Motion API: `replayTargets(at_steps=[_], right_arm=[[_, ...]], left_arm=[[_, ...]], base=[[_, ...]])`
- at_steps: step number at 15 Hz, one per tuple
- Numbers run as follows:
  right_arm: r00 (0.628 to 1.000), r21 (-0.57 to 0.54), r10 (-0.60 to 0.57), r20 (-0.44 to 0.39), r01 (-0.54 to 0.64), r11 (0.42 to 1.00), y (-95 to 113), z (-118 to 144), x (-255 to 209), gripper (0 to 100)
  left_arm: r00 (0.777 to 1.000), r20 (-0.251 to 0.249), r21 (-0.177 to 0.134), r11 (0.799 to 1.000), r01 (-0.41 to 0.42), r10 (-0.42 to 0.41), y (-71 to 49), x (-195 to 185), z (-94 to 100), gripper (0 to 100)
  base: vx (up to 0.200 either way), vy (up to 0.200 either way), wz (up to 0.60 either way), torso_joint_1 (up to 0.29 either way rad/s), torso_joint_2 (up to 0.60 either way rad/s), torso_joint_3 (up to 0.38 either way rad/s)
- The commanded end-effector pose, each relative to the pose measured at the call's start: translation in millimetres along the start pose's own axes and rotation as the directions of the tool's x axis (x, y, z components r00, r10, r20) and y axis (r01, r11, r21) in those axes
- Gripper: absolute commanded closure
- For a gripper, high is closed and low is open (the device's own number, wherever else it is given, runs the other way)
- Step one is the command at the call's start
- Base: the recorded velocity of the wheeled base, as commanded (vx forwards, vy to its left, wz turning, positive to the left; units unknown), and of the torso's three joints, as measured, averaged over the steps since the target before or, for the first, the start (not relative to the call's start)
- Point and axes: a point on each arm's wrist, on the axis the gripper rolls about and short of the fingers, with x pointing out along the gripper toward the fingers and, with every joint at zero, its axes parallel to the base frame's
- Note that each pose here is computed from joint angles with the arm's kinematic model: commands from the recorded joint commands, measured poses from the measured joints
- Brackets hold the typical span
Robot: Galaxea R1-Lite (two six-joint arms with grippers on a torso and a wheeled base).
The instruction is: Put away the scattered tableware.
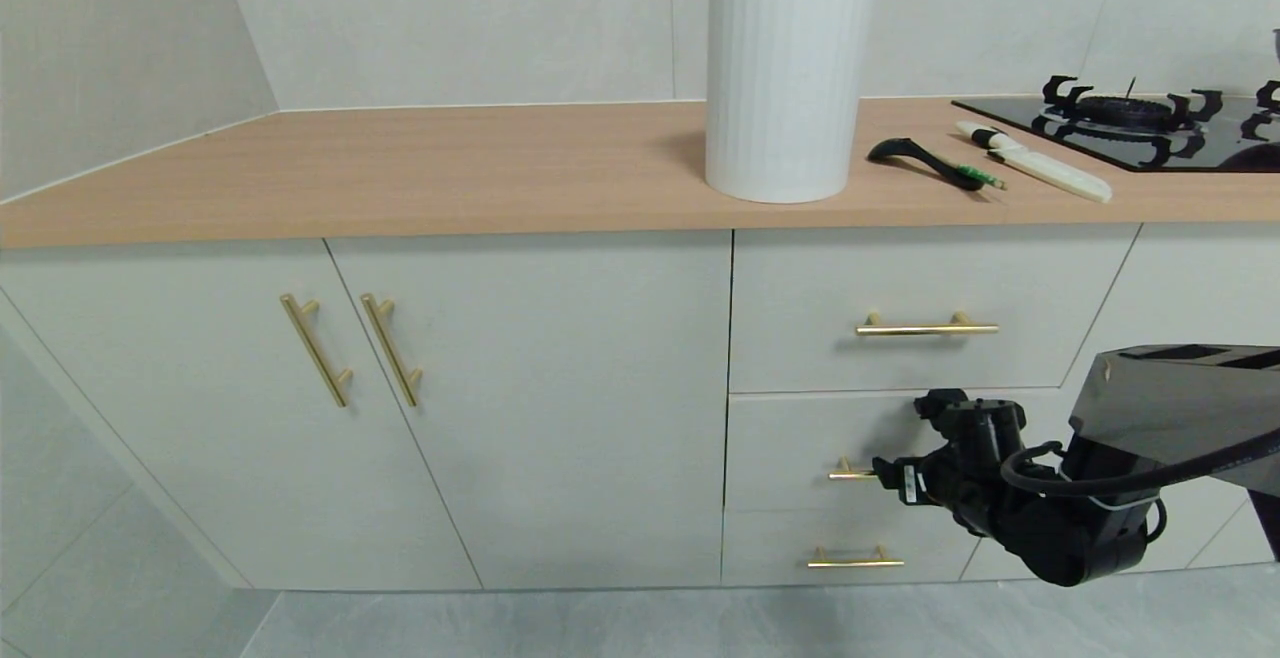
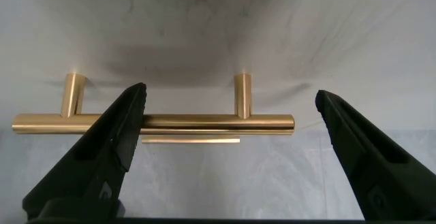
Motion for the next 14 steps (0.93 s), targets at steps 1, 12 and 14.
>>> replayTargets(at_steps=[1, 12, 14], right_arm=[[1.000, -0.002, -0.001, -0.003, 0.001, 1.000, 0, 1, -1, 0], [0.961, -0.055, 0.185, -0.207, -0.200, 0.978, 2, 57, -130, 0], [0.960, -0.060, 0.222, -0.169, -0.235, 0.970, 3, 69, -156, 0]], left_arm=[[1.000, -0.001, 0.000, 1.000, 0.000, 0.000, 0.0, 0, 0.0, 0], [1.000, -0.001, 0.000, 1.000, 0.000, 0.000, 0.0, 0, 0.0, 0], [1.000, -0.001, 0.000, 1.000, 0.000, 0.000, 0.0, 0, 0.0, 0]], base=[[0.000, 0.000, 0.00, 0.000, 0.00, 0.000], [0.000, 0.000, 0.00, 0.000, 0.00, 0.000], [0.000, 0.000, 0.00, 0.000, 0.00, 0.000]])
